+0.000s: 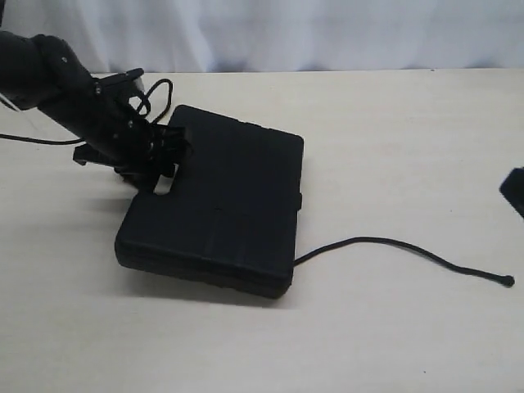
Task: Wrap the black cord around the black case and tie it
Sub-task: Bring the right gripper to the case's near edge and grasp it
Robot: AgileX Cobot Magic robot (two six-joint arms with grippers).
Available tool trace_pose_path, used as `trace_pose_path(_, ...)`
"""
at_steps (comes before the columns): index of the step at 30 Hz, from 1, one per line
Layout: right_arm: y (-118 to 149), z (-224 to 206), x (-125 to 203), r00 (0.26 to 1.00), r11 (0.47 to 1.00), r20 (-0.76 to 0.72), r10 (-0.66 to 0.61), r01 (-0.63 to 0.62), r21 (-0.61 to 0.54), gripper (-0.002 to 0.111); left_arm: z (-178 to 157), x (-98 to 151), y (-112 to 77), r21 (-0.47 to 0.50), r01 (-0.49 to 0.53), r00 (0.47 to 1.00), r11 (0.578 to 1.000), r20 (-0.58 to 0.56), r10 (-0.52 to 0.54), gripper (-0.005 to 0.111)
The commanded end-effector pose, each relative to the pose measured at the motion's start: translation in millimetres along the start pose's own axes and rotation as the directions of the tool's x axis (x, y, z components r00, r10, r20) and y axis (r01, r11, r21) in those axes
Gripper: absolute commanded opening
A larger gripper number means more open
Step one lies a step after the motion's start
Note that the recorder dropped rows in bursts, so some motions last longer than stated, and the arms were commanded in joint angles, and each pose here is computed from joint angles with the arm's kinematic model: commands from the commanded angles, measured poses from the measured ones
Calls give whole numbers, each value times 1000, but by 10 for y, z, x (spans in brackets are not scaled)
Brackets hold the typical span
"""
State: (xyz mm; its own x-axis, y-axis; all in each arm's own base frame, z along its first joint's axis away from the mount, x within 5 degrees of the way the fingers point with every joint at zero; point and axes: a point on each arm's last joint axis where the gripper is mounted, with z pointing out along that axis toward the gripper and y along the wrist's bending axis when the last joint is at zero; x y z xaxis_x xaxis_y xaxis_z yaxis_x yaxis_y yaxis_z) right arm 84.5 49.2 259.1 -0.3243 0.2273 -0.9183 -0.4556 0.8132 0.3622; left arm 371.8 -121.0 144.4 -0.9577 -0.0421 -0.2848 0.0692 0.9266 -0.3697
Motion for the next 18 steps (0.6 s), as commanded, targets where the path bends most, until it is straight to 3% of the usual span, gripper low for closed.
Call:
trace_pose_path(1,22,359,-233,990,986,-136,-40,17,-167,4,-169,-202,23,65,136,983,989,117,-143,0)
trace_pose_path(6,-5,811,-270,975,963,-215,-51,-9,-269,4,-250,-316,-49,91,121,981,988,139,-133,0)
trace_pose_path(8,143,1108,-145,941,963,-300,-157,78,-259,4,-268,-343,-62,94,117,980,989,148,-130,0)
trace_pose_path(11,427,1421,-78,862,917,-318,-396,349,-195,4,-267,-344,-64,99,123,979,987,150,-137,0)
trace_pose_path(13,590,1532,-82,786,835,-283,-550,527,-159,4,-268,-337,-81,120,145,977,982,137,-161,0)
trace_pose_path(15,737,1595,-44,632,669,-232,-739,728,-148,4,-268,-325,-97,137,162,977,977,119,-178,0)
trace_pose_path(18,867,1639,36,426,450,-174,-888,883,-133,4,-266,-293,-115,150,168,980,974,80,-181,0)
